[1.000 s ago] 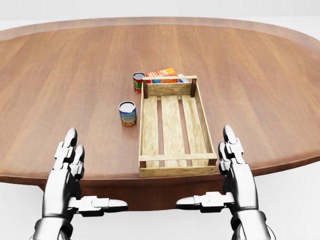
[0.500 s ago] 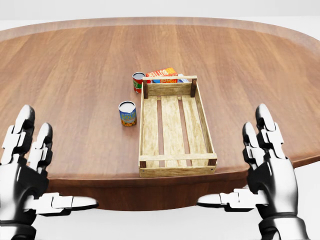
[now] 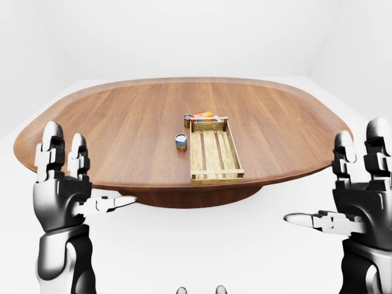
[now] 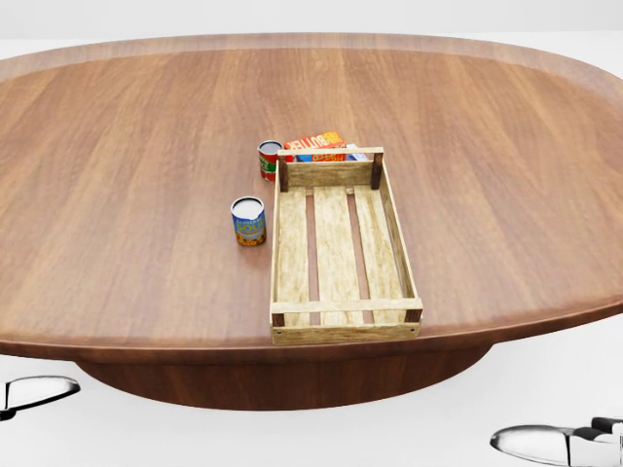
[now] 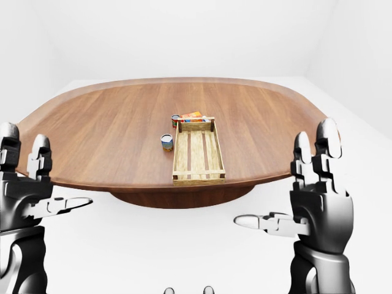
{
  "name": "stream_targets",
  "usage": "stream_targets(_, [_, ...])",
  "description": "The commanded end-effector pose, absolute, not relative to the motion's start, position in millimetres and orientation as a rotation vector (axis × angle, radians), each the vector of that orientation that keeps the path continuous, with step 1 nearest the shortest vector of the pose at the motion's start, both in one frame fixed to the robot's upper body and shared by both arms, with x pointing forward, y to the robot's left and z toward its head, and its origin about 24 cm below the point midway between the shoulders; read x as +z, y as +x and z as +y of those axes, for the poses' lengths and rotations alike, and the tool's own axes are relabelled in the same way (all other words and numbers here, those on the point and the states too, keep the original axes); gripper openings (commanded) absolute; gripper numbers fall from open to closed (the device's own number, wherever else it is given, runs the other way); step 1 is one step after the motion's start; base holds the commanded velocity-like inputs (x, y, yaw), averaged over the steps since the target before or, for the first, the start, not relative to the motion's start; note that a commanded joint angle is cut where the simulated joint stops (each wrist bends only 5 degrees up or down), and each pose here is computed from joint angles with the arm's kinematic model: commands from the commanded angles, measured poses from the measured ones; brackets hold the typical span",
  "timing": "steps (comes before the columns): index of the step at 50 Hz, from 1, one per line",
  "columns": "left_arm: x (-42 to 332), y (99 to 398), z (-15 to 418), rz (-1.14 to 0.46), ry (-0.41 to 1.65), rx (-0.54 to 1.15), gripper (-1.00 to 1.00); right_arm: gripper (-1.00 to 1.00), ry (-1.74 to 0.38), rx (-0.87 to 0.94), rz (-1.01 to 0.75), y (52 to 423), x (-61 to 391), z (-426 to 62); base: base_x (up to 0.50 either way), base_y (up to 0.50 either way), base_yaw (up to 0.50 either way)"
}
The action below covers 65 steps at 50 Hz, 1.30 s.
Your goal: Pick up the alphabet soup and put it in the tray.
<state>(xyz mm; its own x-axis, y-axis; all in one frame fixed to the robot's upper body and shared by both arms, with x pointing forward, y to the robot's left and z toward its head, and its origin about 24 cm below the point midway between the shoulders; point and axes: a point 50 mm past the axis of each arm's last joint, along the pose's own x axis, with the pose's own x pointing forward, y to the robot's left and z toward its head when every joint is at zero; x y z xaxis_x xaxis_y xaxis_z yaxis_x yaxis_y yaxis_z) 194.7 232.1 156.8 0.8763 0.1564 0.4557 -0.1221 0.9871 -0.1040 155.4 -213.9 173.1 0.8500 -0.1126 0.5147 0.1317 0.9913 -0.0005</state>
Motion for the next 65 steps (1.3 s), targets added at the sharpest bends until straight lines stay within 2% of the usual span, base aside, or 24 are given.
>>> stream_targets(1, [164.4,185.5,245.2,-0.519,-0.056,0.191,1.0,1.0,-0.102,-0.168,-0.599,132.4,187.3,-221.0,0.0,0.0,0.0])
stream_targets(7, [163.4,183.6,247.0,-0.516,-0.055,0.199,1.0,1.0,-0.093,-0.169,-0.601,130.0,186.9,-221.1,0.0,0.0,0.0])
stream_targets(24, [172.1,181.2,249.3,-0.558,-0.053,0.213,1.0,1.0,-0.095,-0.176,-0.631,125.3,191.9,-222.1,0.0,-0.5,0.0])
stream_targets(28, [191.2,176.7,248.9,-0.647,-0.043,0.219,1.0,1.0,-0.092,-0.176,-0.63,125.6,191.6,-222.4,0.0,-0.5,0.0])
stream_targets(32, [169.8,183.5,249.8,-0.546,-0.053,0.215,1.0,1.0,-0.091,-0.175,-0.626,127.2,190.7,-221.9,0.0,-0.41,0.0])
stream_targets(36, [186.5,179.2,250.0,-0.625,-0.054,0.219,1.0,1.0,-0.089,-0.174,-0.611,130.7,188.3,-220.5,0.0,0.0,0.0])
stream_targets(40, [178.7,181.6,249.9,-0.588,-0.054,0.22,1.0,1.0,-0.135,-0.181,-0.55,136.6,180.6,-219.9,0.0,0.0,0.0])
stream_targets(47, [186.2,179.7,249.7,-0.622,-0.05,0.223,1.0,1.0,-0.128,-0.173,-0.562,131.1,182.6,-220.0,0.48,-0.17,0.0])
stream_targets(49, [168.6,184.0,249.3,-0.54,-0.055,0.217,1.0,1.0,-0.126,-0.168,-0.558,130.5,182.0,-219.4,0.5,-0.16,0.0])
stream_targets(51, [167.1,183.8,249.5,-0.532,-0.055,0.217,1.0,1.0,-0.127,-0.167,-0.543,131.7,179.3,-219.3,0.5,-0.13,0.0])
stream_targets(53, [186.1,178.3,249.0,-0.621,-0.045,0.221,1.0,1.0,-0.125,-0.165,-0.532,131.6,177.4,-219.6,0.5,-0.13,0.0])
stream_targets(56, [169.1,183.0,249.7,-0.542,-0.053,0.218,1.0,1.0,-0.133,-0.165,-0.541,130.6,179.6,-219.2,0.5,-0.13,0.0])
stream_targets(58, [183.1,179.5,250.0,-0.607,-0.046,0.223,1.0,1.0,-0.136,-0.166,-0.552,129.5,181.6,-218.9,0.5,-0.12,0.0])
stream_targets(60, [170.1,182.8,250.5,-0.547,-0.053,0.22,1.0,1.0,-0.137,-0.166,-0.548,130.0,180.9,-219.0,0.5,-0.12,0.0])
stream_targets(65, [161.9,185.8,252.0,-0.509,-0.059,0.222,1.0,1.0,-0.143,-0.158,-0.535,133.3,179.0,-216.5,0.5,-0.12,0.0])
